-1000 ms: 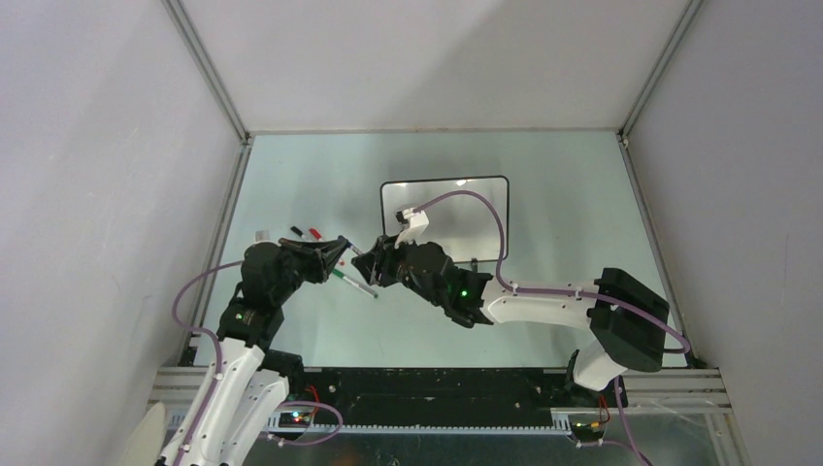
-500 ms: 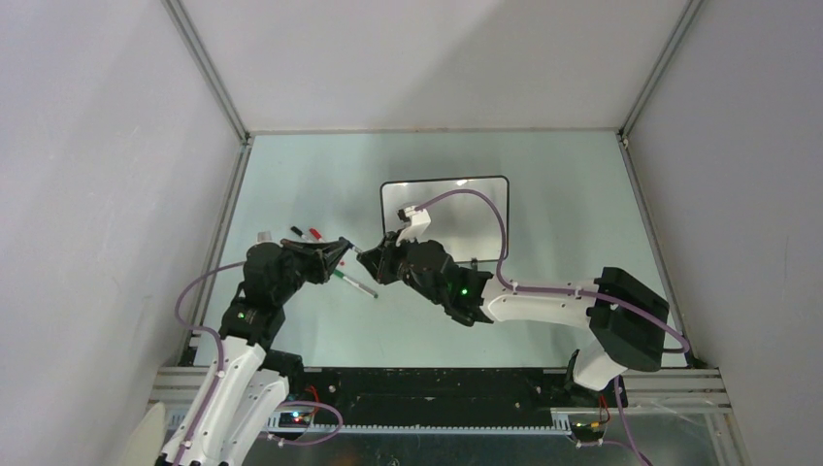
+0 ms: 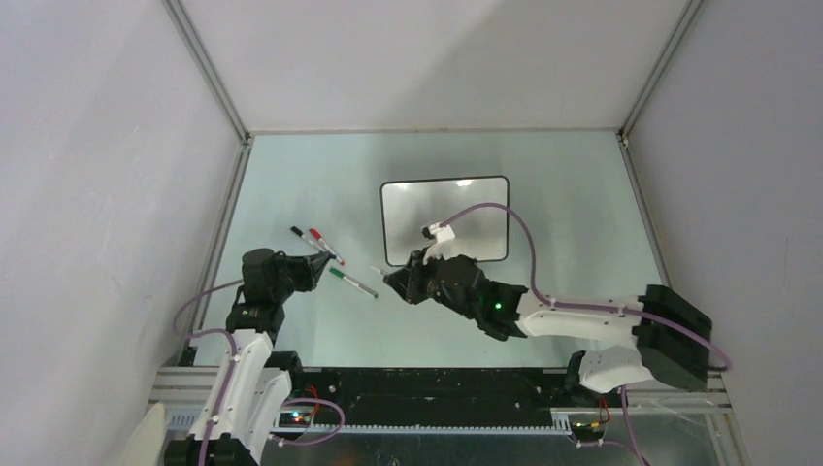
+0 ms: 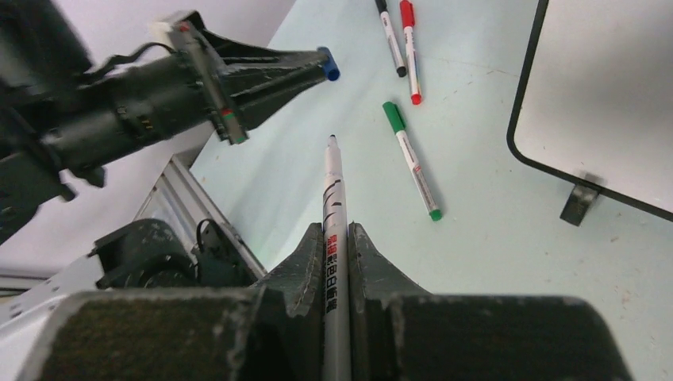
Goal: Write a sentence on the whiteboard
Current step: Open the pen cap of the whiteboard marker, then place the pen cap at the center of the board.
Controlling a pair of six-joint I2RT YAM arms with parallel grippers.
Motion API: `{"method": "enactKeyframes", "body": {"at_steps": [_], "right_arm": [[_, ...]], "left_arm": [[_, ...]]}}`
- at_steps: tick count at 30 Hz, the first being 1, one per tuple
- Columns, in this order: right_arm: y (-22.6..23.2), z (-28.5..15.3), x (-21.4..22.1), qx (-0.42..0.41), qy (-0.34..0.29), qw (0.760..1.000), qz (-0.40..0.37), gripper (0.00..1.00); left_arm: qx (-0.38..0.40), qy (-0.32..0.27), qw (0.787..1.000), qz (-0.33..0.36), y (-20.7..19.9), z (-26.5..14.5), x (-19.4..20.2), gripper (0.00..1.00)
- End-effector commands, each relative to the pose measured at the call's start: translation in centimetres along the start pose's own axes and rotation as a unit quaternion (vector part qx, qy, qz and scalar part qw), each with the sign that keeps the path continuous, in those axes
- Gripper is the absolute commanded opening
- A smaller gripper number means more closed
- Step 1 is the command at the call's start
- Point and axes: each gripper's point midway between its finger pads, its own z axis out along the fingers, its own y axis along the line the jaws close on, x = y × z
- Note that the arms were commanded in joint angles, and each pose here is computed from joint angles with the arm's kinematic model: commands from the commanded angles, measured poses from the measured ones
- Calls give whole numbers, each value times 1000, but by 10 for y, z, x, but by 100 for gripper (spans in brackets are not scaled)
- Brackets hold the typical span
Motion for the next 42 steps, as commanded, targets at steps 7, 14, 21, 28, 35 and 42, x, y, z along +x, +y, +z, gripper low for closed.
{"method": "enactKeyframes", "body": {"at_steps": [7,14,21,28,35,42], "right_arm": [[-10,-44,-18,-19,21,1000,-12,0],[-55,-63,-31,27,28,999,-24,0],[-66,-76,-42,25,19,999,-23,0],[-80,-83,-43,38,26,999,-23,0],[-100,-94,-49,21,54,998,8,0],[-105,-110,-60,-8,64,998,30,0]], "left_arm": [[-89,-134,983,90,35,-8,-55,0],[-205,-183,950,150,87,-23,-80,2],[-233,-163,947,149,117,-8,-78,5],[-222,-133,944,204,95,1,-76,70],[-72,-55,934,346,35,12,-43,98],[165,46,870,462,-28,16,49,99]]}}
